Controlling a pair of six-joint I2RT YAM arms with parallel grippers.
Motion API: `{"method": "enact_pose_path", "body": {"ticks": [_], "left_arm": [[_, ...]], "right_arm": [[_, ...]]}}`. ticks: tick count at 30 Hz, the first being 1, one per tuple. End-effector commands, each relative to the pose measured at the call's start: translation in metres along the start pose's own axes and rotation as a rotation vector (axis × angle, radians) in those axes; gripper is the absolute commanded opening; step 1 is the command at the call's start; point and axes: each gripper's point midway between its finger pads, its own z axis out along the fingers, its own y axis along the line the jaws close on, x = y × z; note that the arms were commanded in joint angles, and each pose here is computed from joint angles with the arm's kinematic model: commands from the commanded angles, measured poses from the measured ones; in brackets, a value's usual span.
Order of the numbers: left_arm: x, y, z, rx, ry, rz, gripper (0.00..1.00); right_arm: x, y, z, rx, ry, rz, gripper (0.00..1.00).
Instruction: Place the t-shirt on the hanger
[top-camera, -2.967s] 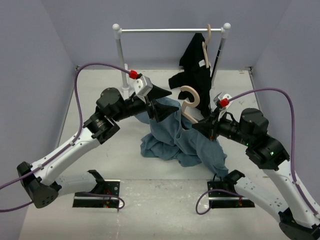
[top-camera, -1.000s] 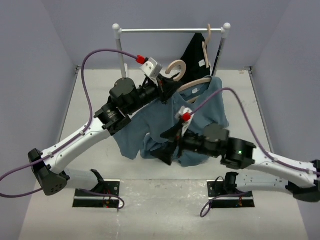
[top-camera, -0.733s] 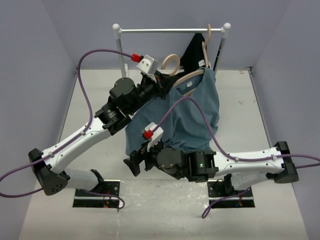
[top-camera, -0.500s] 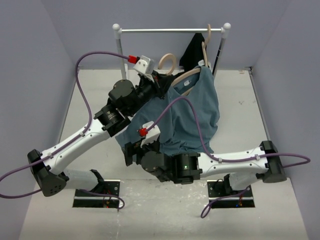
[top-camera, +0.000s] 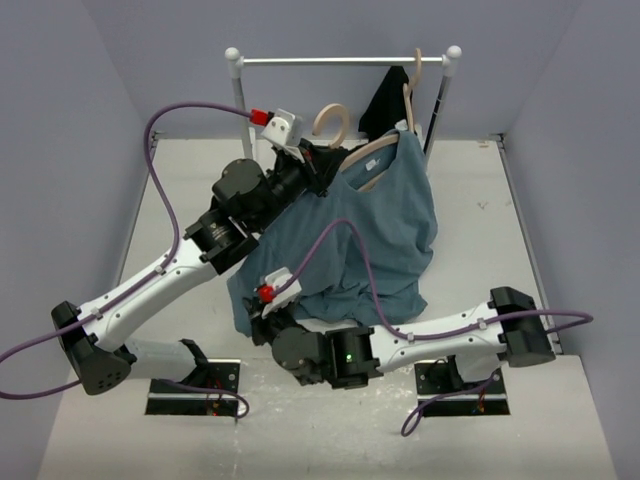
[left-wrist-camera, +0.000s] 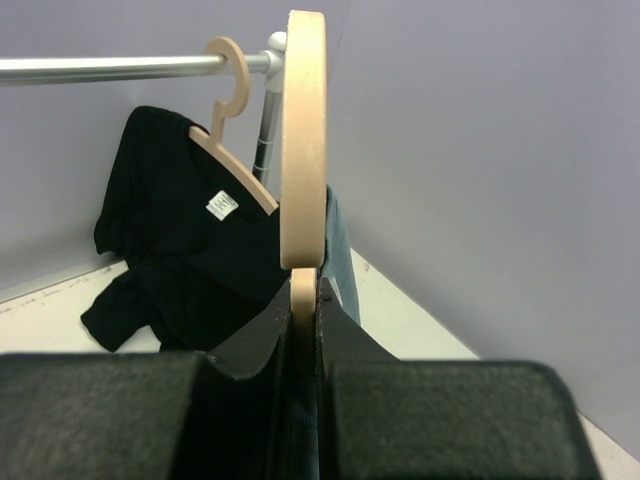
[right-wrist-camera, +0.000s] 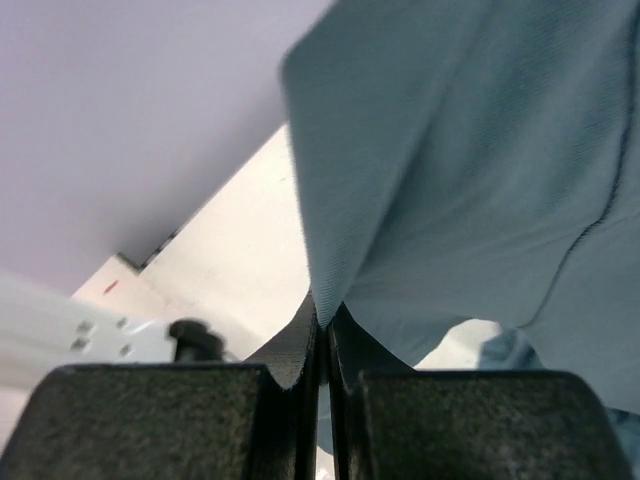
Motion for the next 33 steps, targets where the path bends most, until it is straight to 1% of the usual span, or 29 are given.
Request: {"method": "enact_pose_path", "body": {"ticks": [1, 4, 7, 10, 15, 23, 27, 28, 29, 31, 32, 33], "left_arm": [[-0.06, -0.016, 0.0, 0.04, -0.141, 0.026, 0.0], [-0.059, -0.016, -0.001, 0.041, -0.129, 0.042, 0.0], [-0.059, -0.014, -0.003, 0.039, -0.12, 0.063, 0.0], [-0.061, -0.015, -0.004, 0.047, -0.117, 0.08, 0.0], [-0.065, -0.016, -0.004, 0.081, -0.113, 0.096, 0.0], [-0.065, -0.01, -0.004, 0.083, -0.105, 0.096, 0.0], [-0.067, -0.013, -0.005, 0.104, -0.096, 0.095, 0.0], [-0.066, -0.014, -0.005, 0.114, -0.091, 0.096, 0.0], [-0.066, -0.015, -0.006, 0.12, -0.088, 0.096, 0.0], [-0.058, -0.023, -0.011, 0.173, -0.032, 0.125, 0.0], [-0.054, -0.023, -0.015, 0.191, 0.003, 0.142, 0.0], [-0.056, -0.021, -0.02, 0.194, 0.012, 0.156, 0.0]], "right_arm": [[0.012, 0.052, -0.01, -0.144, -0.031, 0.013, 0.0], [0.025, 0.056, -0.008, -0.153, -0.001, 0.02, 0.0], [0.027, 0.057, -0.009, -0.169, 0.003, 0.008, 0.0], [0.038, 0.065, -0.009, -0.208, 0.032, -0.033, 0.0], [0.069, 0.082, -0.011, -0.284, 0.089, -0.08, 0.0], [0.082, 0.085, -0.014, -0.307, 0.11, -0.099, 0.0], [0.084, 0.077, -0.012, -0.265, 0.109, -0.077, 0.01], [0.082, 0.075, -0.013, -0.258, 0.108, -0.071, 0.09], [0.076, 0.073, -0.014, -0.25, 0.1, -0.064, 0.18], [0.049, 0.059, -0.021, -0.226, 0.064, -0.046, 0.44], [0.032, 0.05, -0.029, -0.221, 0.053, -0.027, 0.51], [0.011, 0.034, -0.042, -0.227, 0.043, -0.002, 0.56]]}}
